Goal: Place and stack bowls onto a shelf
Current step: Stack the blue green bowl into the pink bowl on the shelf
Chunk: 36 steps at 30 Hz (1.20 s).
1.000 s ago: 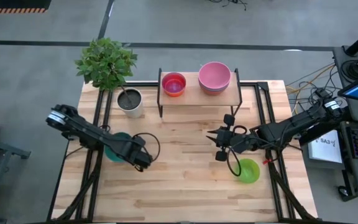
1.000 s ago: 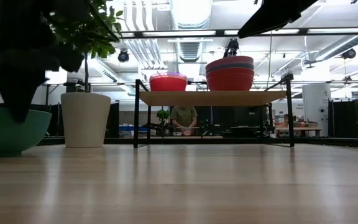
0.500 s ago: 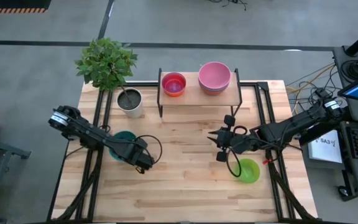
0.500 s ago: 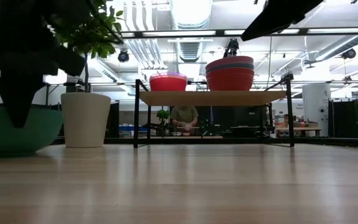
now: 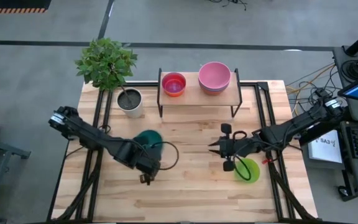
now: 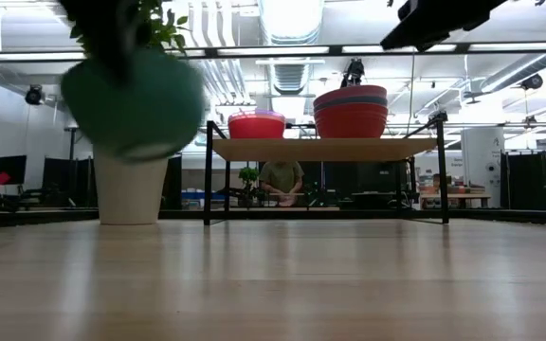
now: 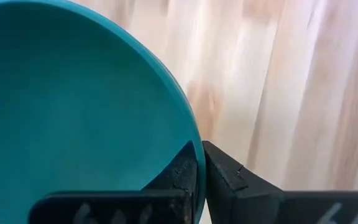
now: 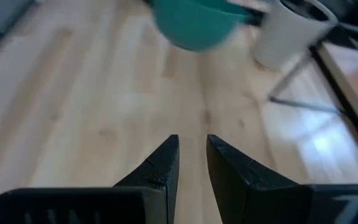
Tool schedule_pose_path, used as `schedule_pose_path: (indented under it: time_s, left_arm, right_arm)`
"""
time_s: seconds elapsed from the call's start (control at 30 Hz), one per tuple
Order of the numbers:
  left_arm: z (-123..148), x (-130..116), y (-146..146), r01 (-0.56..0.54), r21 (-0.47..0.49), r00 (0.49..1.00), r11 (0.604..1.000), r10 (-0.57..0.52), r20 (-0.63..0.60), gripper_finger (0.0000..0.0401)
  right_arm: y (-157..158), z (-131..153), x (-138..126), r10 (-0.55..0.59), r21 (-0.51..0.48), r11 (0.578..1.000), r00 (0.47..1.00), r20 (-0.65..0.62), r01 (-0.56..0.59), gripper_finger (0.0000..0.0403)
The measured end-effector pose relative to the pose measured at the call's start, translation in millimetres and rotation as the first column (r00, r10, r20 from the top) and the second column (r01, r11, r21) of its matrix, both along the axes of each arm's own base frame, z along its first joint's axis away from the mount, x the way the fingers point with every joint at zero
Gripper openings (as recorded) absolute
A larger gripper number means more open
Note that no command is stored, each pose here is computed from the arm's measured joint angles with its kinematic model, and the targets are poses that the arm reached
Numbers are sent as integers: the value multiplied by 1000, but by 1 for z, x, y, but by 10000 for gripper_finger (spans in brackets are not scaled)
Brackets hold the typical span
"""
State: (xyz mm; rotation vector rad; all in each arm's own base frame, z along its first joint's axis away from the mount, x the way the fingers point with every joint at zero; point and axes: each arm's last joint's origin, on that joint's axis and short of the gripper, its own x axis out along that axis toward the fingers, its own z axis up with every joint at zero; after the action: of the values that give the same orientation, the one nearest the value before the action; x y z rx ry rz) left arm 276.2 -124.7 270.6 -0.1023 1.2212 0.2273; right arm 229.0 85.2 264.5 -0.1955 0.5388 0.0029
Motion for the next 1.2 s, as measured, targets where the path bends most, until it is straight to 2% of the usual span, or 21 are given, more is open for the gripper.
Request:
schedule_pose_path:
  time_s: [0.13, 0.27, 0.4, 0.5, 0.67, 0.93, 1.03, 1.2]
  left_arm:
    - [28, 18, 5, 93, 107, 987, 990, -106, 122, 0]
    - [53, 40, 17, 176, 222, 951, 959, -224, 215, 0]
    - [70, 59, 38, 255, 335, 917, 907, -336, 213, 0]
    - [80, 72, 61, 277, 406, 903, 871, -380, 200, 0]
    - [97, 87, 101, 264, 497, 896, 826, -401, 192, 0]
    - [113, 118, 158, 181, 662, 864, 727, -439, 246, 0]
    - [116, 124, 180, 159, 679, 877, 716, -419, 236, 0]
    - [118, 130, 206, 160, 652, 873, 741, -414, 256, 0]
  right_arm:
    - [1, -1, -5, 105, 21, 994, 993, 59, -106, 72]
    - [-2, 4, -11, 112, 45, 992, 989, 92, -116, 72]
    - [-1, 2, -18, 143, 89, 984, 986, 90, -151, 72]
    - [-1, 2, -21, 180, 119, 974, 979, 91, -191, 72]
    - [1, 2, -27, 193, 151, 968, 979, 67, -201, 72]
    - [4, 4, -34, 215, 162, 961, 974, 70, -224, 72]
    - [4, 4, -34, 211, 162, 962, 975, 70, -220, 72]
    - [4, 4, -34, 202, 177, 961, 977, 69, -211, 72]
